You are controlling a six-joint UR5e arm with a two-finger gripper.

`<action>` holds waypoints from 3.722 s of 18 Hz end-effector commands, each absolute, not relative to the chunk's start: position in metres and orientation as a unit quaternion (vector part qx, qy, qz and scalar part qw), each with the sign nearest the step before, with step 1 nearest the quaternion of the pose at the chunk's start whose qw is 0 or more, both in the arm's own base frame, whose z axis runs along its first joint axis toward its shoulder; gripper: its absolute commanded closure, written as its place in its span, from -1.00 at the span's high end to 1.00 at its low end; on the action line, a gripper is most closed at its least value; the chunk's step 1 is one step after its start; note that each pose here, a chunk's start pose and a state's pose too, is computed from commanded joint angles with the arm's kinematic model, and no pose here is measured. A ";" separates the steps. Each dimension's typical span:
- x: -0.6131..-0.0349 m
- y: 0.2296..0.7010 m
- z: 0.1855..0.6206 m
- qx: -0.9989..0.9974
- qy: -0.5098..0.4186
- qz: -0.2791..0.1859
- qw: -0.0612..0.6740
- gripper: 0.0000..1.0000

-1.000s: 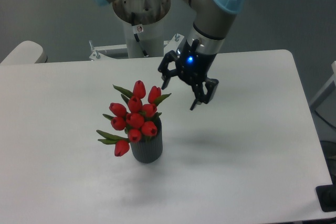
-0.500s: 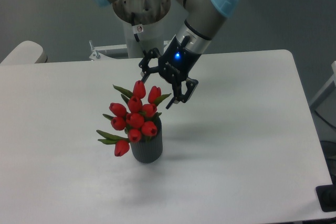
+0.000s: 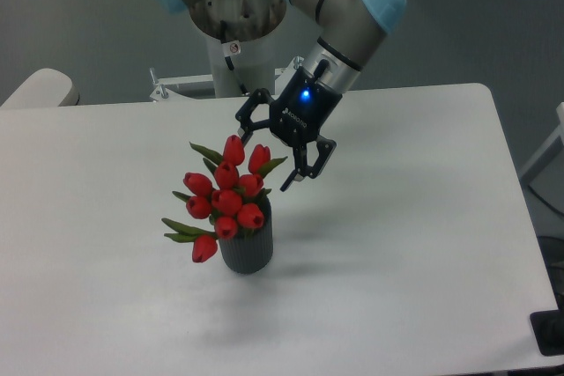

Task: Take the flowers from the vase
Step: 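Lower the open gripper around the tulip stems above the vase rim, then close the gripper on the tulip stems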

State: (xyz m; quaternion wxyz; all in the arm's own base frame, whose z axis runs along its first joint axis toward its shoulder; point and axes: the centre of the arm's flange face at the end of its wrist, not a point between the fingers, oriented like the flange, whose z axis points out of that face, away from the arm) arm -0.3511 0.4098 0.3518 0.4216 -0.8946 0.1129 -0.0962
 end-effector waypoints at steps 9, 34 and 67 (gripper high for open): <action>-0.354 0.417 0.343 -0.889 0.124 -0.094 0.430 1.00; -0.347 0.437 0.317 -0.878 0.137 -0.113 0.444 1.00; -0.351 0.449 0.321 -0.861 0.135 -0.128 0.474 -0.17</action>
